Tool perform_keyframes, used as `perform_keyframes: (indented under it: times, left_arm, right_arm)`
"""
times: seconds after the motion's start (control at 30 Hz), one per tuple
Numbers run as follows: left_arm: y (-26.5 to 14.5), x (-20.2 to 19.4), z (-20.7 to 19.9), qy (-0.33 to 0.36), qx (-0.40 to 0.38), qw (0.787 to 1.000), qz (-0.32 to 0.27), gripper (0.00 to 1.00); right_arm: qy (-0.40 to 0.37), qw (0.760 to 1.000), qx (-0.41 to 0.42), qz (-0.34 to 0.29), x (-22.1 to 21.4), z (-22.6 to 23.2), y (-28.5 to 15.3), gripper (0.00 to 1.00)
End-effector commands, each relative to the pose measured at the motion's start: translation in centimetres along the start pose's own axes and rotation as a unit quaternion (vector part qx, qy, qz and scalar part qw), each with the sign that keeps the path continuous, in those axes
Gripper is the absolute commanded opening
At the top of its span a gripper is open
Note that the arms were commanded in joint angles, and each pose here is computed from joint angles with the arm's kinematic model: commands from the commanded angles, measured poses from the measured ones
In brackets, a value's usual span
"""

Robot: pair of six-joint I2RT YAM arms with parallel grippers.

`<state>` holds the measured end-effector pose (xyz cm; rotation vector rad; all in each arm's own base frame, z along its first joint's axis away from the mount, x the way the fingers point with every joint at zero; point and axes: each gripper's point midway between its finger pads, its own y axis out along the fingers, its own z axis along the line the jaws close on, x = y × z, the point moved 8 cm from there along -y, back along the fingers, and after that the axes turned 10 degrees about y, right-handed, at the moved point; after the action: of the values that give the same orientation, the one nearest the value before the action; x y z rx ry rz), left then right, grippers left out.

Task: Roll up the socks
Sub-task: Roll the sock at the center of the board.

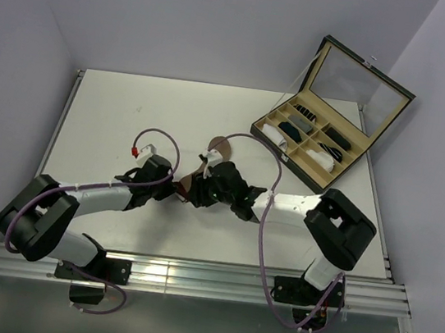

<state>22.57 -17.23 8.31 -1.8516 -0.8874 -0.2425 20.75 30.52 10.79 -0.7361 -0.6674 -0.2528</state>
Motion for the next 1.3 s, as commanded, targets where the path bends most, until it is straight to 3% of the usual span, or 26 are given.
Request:
perform_keyframes:
  times: [0.0, 0.4, 0.73, 1.03, 1.1, 1.2, 1.27]
  left_arm:
    - [-0.3, 0.1, 0.0, 0.027, 0.011, 1.0, 0.005, 0.0]
    - [-0.7, -0.1, -0.2, 0.038, 0.011, 0.999, 0.016, 0.0]
    - [-0.4, -0.3, -0.3, 0.033, 0.008, 0.999, 0.023, 0.0]
    - [-0.3, -0.3, -0.4, 0.025, 0.007, 0.999, 0.026, 0.0]
    - [-0.3, -0.4, -0.4, 0.022, 0.007, 0.999, 0.026, 0.0]
    - [-0.2, -0.5, -0.6, 0.013, 0.005, 0.999, 0.029, 0.0]
    - [-0.2, -0.4, -0.8, 0.007, 0.003, 1.0, 0.029, 0.01]
  right_arm:
    - [-0.083, 0.996, -0.025, -0.039, 1.2, 1.0, 0.1, 0.49]
    - [-0.134, 0.99, 0.014, -0.036, 1.2, 3.0, 3.3, 0.48]
    - [-0.137, 0.99, 0.04, 0.007, -1.0, 2.4, 4.8, 0.45]
    - [-0.119, 0.992, -0.009, 0.04, -2.9, 0.3, 5.9, 0.44]
    - [-0.114, 0.993, -0.022, 0.039, -2.9, 0.2, 5.8, 0.41]
    - [-0.106, 0.993, -0.04, 0.039, -2.8, -0.1, 5.8, 0.28]
    - [-0.099, 0.993, -0.048, 0.04, -2.9, -0.2, 5.6, 0.13]
